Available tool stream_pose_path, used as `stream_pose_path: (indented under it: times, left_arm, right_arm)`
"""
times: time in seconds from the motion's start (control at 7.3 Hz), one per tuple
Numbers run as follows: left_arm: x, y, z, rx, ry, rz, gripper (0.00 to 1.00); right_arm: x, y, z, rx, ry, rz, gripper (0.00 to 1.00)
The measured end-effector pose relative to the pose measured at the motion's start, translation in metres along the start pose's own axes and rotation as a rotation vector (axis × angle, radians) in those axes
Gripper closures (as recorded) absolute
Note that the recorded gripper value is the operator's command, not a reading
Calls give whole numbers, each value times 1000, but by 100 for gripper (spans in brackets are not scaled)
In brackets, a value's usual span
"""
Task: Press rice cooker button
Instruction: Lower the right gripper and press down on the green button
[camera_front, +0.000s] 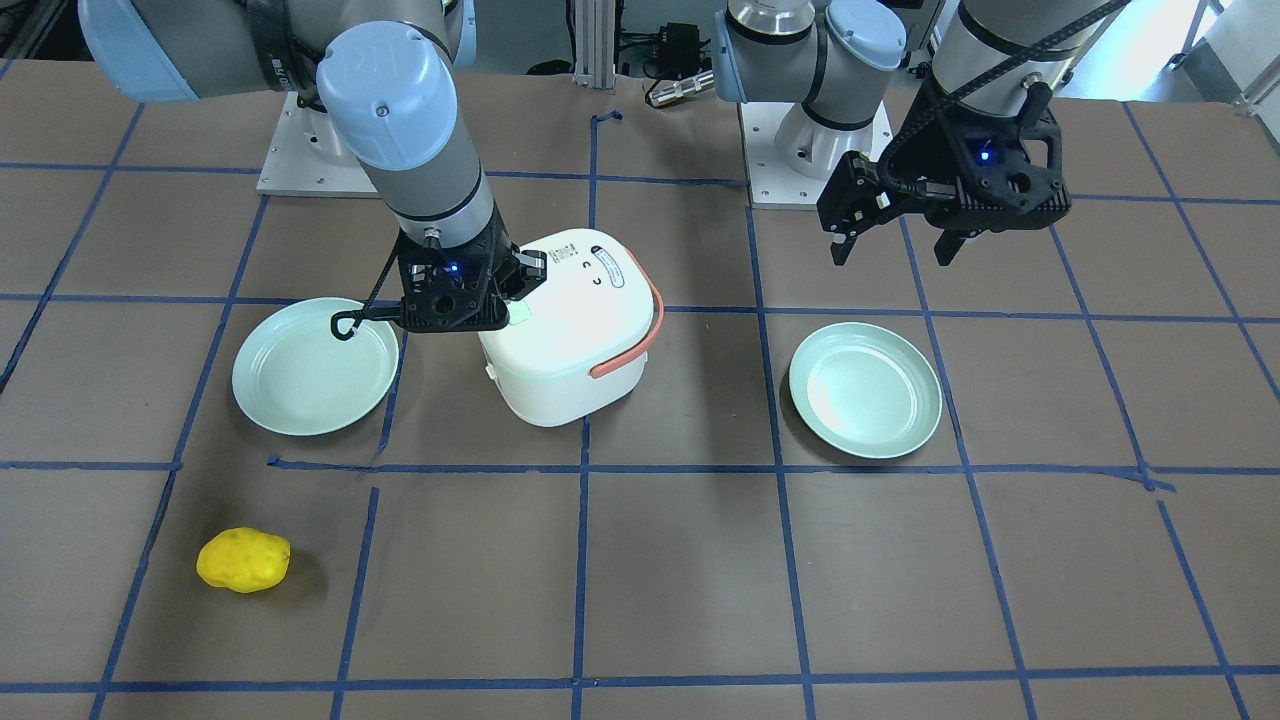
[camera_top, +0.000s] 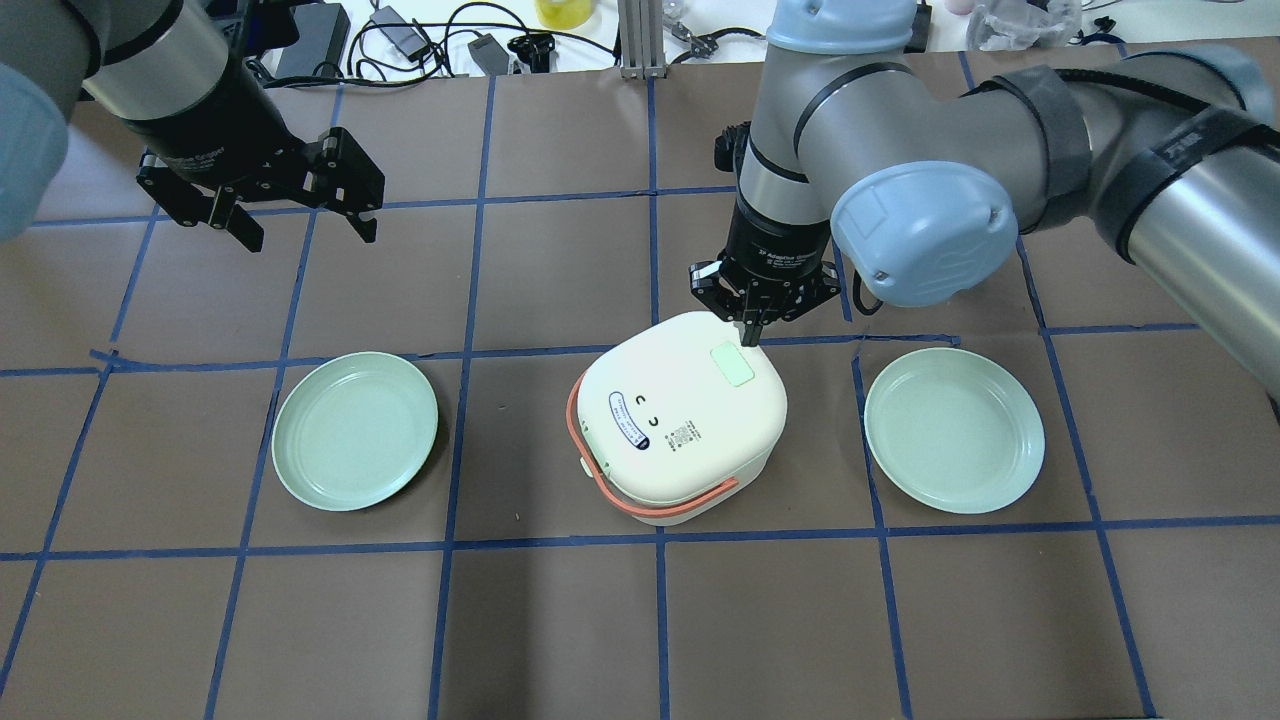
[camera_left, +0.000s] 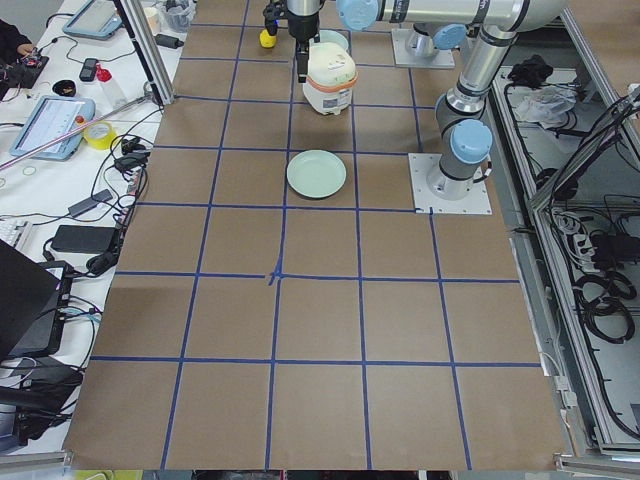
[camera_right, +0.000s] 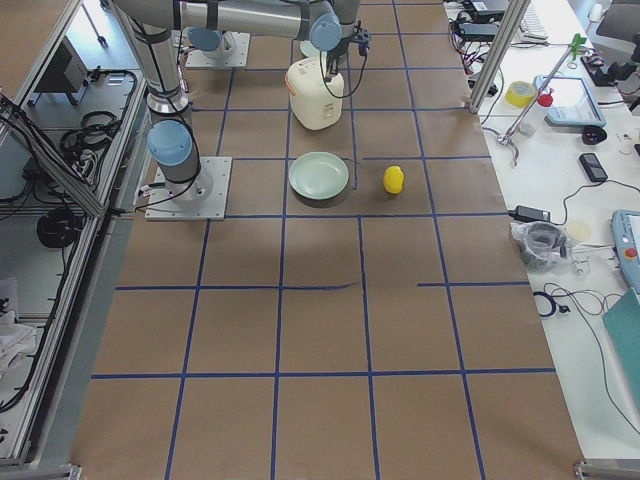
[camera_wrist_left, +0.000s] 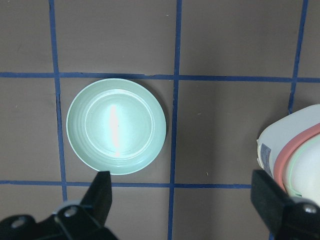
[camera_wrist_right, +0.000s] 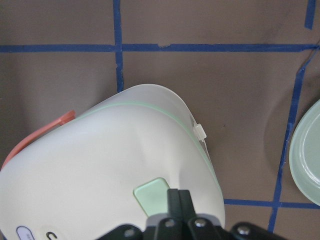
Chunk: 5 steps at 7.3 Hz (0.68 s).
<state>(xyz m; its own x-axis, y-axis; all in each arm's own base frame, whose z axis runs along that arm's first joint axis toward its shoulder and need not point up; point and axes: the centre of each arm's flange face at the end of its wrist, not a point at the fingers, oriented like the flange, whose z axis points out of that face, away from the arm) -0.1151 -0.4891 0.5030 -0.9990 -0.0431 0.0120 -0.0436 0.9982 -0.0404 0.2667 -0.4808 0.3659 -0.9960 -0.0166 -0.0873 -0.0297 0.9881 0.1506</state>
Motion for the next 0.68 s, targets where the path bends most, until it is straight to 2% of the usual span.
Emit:
stream_pose_path:
  times: [0.41,0.68]
  left_arm:
    - [0,0,0,0,0,0,0]
    - [0,0,0,0,0,1,0]
  right_arm:
    - [0,2,8,-16,2,-7,100]
    - [-2,2,9,-21,-15,-9,100]
